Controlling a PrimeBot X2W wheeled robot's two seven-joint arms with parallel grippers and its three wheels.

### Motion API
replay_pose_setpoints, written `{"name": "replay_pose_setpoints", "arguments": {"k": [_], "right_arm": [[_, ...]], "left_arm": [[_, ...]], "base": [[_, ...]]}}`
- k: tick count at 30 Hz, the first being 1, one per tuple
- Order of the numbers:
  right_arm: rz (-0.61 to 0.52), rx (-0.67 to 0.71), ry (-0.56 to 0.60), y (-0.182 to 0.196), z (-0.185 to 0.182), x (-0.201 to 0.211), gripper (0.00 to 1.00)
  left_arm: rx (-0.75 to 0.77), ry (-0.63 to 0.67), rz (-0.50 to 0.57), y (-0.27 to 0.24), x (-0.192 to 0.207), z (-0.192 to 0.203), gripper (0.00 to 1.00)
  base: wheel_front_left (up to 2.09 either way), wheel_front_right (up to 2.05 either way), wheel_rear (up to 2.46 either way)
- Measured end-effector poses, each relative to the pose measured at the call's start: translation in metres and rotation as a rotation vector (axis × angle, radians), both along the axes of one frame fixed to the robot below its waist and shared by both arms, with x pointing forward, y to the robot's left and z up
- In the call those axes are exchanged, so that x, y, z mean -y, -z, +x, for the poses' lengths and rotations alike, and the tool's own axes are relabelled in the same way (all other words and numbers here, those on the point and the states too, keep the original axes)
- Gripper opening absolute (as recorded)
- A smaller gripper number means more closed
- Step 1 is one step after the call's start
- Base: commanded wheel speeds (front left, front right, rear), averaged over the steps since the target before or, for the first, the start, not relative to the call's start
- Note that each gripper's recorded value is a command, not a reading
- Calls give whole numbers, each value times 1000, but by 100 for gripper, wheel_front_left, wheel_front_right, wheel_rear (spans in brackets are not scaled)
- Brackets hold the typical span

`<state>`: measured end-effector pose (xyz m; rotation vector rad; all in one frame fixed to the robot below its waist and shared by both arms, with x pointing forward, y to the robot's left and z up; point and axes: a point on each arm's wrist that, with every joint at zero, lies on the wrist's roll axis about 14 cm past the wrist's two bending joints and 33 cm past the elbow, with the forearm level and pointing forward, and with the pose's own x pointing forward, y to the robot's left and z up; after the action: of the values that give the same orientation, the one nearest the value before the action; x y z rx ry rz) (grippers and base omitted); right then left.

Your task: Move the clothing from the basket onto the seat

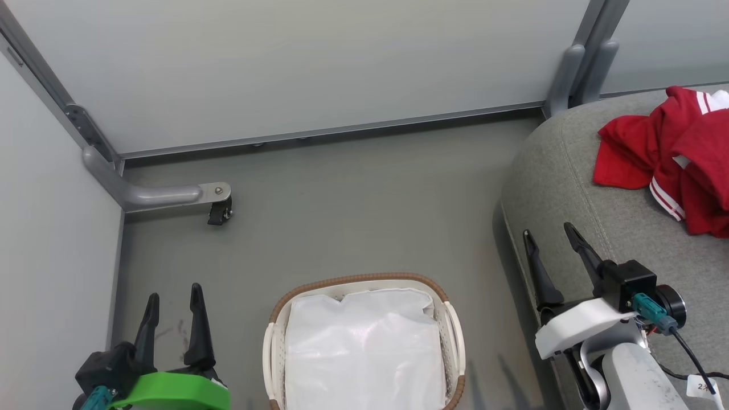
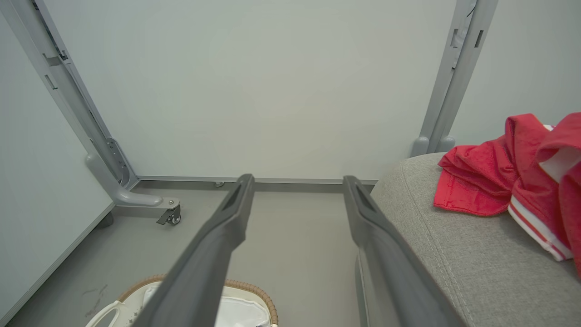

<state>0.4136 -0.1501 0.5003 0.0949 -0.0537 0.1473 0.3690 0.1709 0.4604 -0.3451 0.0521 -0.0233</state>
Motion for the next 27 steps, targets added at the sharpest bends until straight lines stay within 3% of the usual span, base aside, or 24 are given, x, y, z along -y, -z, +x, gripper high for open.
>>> {"name": "replay_pose_setpoints", "arguments": {"k": [8, 9, 16, 27], "right_arm": [[8, -4, 2, 1, -1, 0, 100], [10, -4, 1, 1, -1, 0, 0], [40, -90, 11, 26, -12, 0, 0], [244, -129, 70, 26, -12, 13, 0]], "left_arm": [[-6, 5, 3, 2, 1, -1, 100], [-8, 5, 2, 2, 2, -1, 0], [-63, 5, -16, 18, 4, -6, 0], [-100, -53, -189, 21, -6, -6, 0]], "base": [[0, 0, 0], [0, 0, 0], [0, 0, 0], [0, 0, 0]]}}
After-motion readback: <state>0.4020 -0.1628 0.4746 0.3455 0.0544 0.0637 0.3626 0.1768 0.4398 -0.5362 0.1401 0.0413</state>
